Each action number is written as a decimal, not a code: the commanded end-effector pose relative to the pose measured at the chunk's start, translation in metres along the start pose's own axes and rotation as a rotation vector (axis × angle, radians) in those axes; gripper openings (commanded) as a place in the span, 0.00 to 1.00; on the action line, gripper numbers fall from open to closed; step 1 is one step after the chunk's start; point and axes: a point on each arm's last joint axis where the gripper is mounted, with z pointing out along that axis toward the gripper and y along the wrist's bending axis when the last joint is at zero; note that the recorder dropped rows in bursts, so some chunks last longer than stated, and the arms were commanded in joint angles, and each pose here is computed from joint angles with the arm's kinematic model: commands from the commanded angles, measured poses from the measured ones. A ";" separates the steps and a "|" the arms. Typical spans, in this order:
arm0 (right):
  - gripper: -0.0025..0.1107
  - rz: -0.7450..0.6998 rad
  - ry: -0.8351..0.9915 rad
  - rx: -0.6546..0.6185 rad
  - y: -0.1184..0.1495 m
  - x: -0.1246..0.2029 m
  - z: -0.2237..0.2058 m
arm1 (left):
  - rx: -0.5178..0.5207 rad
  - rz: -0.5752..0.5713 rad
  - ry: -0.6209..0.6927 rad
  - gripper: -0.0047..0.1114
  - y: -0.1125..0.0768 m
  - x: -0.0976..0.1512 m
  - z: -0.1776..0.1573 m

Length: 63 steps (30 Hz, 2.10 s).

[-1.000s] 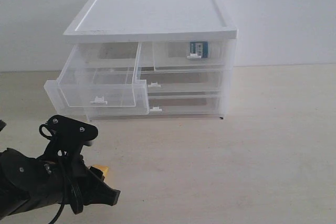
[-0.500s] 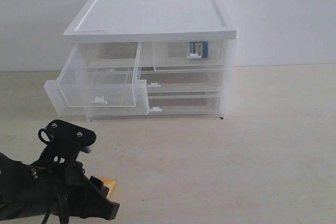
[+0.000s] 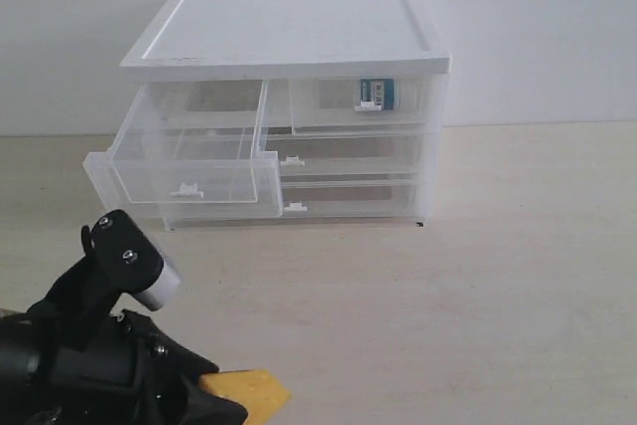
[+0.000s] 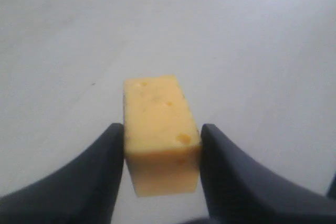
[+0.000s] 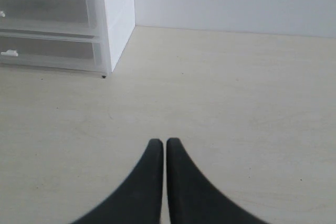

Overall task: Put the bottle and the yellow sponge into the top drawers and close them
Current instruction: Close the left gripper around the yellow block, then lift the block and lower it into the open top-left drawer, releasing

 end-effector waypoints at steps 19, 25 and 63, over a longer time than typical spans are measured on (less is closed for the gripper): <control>0.02 0.002 -0.016 -0.001 0.000 -0.001 -0.001 | -0.183 0.234 -0.314 0.08 0.018 -0.114 -0.104; 0.02 0.004 -0.016 -0.002 0.000 -0.001 -0.001 | -0.287 0.164 -0.266 0.08 0.058 -0.119 -0.095; 0.02 0.002 -0.016 -0.001 0.000 -0.001 -0.001 | -0.468 -0.190 -0.289 0.08 0.143 -0.122 -0.012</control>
